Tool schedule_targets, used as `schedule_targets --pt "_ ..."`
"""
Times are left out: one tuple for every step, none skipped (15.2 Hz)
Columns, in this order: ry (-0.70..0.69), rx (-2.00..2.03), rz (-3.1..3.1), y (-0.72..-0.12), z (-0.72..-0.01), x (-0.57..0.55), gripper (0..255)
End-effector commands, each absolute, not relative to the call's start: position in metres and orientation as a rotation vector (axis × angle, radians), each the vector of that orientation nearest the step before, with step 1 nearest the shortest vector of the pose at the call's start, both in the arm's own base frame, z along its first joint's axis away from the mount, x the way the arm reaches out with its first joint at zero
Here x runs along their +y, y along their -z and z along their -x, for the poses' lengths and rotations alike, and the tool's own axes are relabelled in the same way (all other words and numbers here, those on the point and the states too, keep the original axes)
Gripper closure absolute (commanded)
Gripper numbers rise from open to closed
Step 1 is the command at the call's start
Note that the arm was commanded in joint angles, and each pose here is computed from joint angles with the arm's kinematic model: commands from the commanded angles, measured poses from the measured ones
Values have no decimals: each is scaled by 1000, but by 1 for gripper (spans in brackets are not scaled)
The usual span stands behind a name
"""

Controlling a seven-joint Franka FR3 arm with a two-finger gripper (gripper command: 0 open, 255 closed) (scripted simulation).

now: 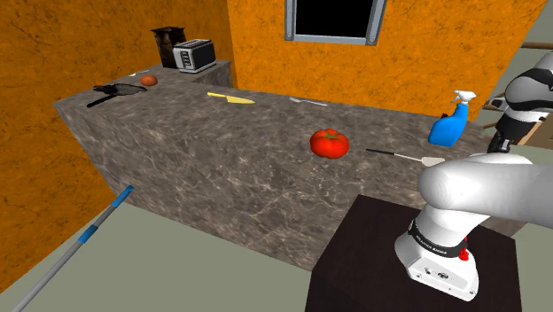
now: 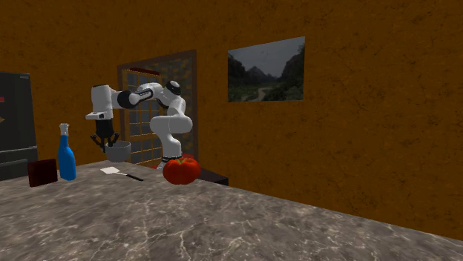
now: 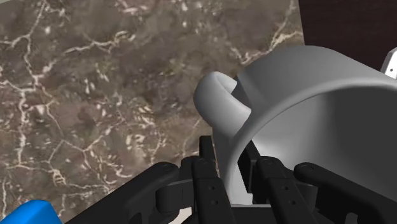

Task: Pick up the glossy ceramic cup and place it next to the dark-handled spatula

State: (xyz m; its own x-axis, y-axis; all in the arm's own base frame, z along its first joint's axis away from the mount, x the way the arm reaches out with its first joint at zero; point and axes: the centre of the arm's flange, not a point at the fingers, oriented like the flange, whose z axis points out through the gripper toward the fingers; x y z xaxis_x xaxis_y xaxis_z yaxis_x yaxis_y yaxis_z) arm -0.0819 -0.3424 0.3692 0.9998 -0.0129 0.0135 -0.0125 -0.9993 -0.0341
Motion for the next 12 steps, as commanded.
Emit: schedule_targets --pt "21 19 3108 -362 82 -343 255" --pt "22 19 3108 -362 82 -343 255" --pt "21 19 3108 -362 82 -343 255" --pt "21 19 3108 -362 82 -343 255" --pt "21 19 3108 -362 82 -343 255" --pt "21 19 3108 -362 82 -343 255" --pt "21 19 3108 -362 82 -343 255" --pt "21 19 3108 -362 82 -343 255" --pt "21 19 3108 -362 82 -343 0" --pt "21 19 3108 -362 82 -343 0" --pt "21 19 3108 -362 82 -343 0" --pt "21 19 3108 -362 82 -343 0"
